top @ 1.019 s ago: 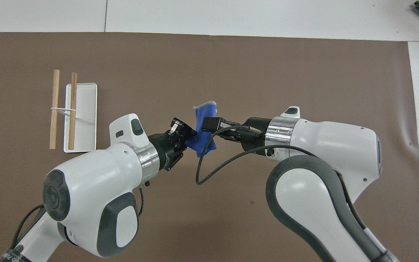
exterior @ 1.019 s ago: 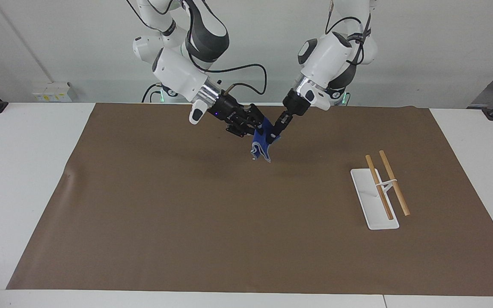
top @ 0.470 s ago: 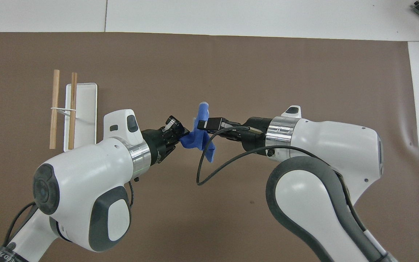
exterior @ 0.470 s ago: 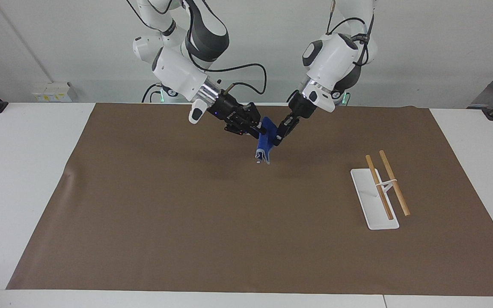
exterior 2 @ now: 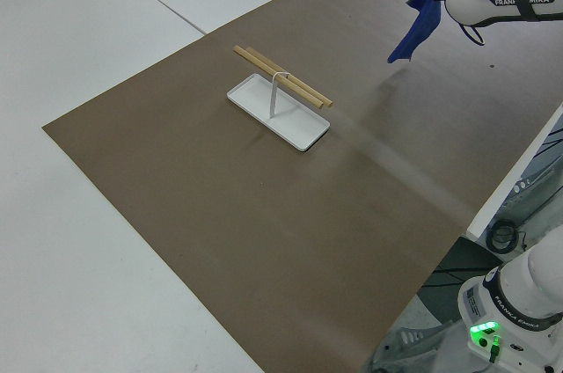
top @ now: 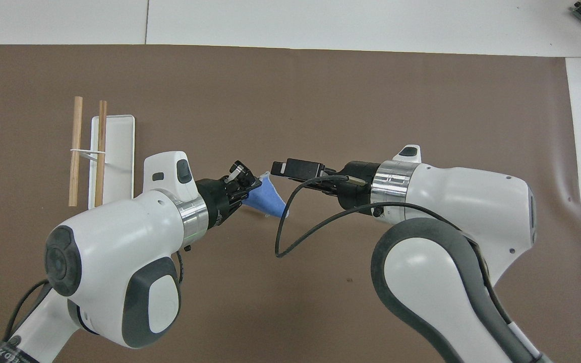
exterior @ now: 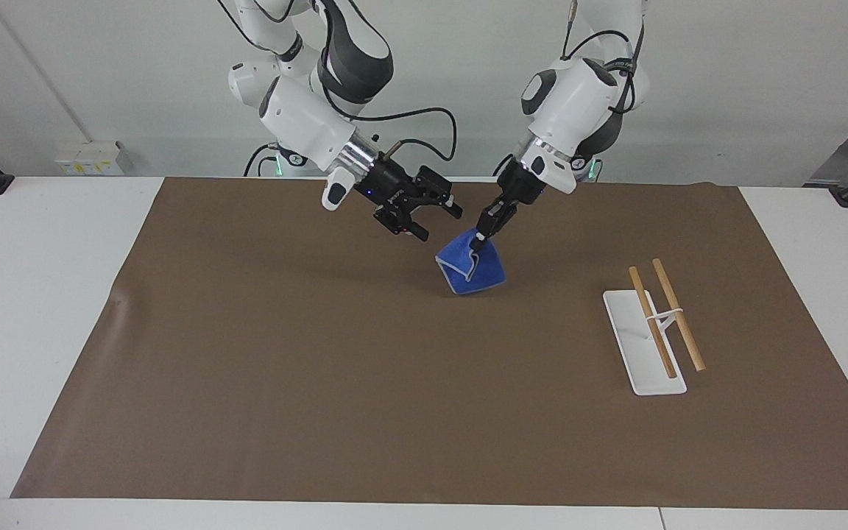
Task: Right arm passes towel to left arm to hang
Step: 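Carry the towel with the left gripper toward the wooden sticks on the tray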
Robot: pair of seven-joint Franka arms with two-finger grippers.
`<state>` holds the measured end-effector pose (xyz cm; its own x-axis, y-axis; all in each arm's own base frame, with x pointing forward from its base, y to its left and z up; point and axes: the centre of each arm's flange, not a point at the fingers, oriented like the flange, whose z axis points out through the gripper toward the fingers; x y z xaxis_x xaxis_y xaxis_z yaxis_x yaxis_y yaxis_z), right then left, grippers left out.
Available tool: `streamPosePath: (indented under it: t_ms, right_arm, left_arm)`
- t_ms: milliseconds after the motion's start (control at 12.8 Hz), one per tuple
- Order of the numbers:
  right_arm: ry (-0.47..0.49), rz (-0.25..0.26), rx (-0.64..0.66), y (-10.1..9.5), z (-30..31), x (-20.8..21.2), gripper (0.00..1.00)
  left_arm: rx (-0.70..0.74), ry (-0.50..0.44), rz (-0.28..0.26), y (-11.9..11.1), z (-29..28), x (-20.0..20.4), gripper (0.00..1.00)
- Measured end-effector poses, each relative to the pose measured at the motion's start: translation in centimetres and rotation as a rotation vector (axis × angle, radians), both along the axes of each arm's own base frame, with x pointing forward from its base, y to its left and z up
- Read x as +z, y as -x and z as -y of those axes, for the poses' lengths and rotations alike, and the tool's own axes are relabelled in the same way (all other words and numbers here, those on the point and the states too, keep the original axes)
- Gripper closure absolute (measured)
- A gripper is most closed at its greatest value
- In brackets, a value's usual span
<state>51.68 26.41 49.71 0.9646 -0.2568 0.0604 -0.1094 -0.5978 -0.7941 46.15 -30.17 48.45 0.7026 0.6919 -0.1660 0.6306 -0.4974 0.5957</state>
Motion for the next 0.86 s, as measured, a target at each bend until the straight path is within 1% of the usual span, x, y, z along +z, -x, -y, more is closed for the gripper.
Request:
streamPosePath:
  t_ms: [157,392,470,627,784,862]
  right_arm:
    - [0.044,0.023,0.017,-0.2,0.4,0.1,0.0]
    - [0.136,0.053,0.024,-1.0,2.7,-0.5,0.0]
    - [0.161,0.048,0.026,-1.3,3.8,-0.9,0.0]
    - [0.207,0.014,0.048,-1.8,6.9,-1.1,0.0]
    - [0.31,0.013,0.064,-2.2,11.7,-0.1,0.0]
    - [0.369,0.014,0.073,-2.0,14.1,0.8,0.0]
  left_arm:
    - [0.004,-0.004,0.007,-0.4,-0.7,0.0,0.97]
    - [0.041,-0.031,0.044,-3.1,-5.3,0.0,0.97]
    - [0.069,-0.039,0.052,-4.1,-7.4,0.0,0.97]
    - [0.138,-0.051,0.059,-5.9,-12.0,-0.1,0.97]
    - [0.215,-0.059,0.047,-7.3,-17.0,-0.3,0.97]
    - [0.243,-0.068,0.039,-7.8,-19.6,-0.5,0.97]
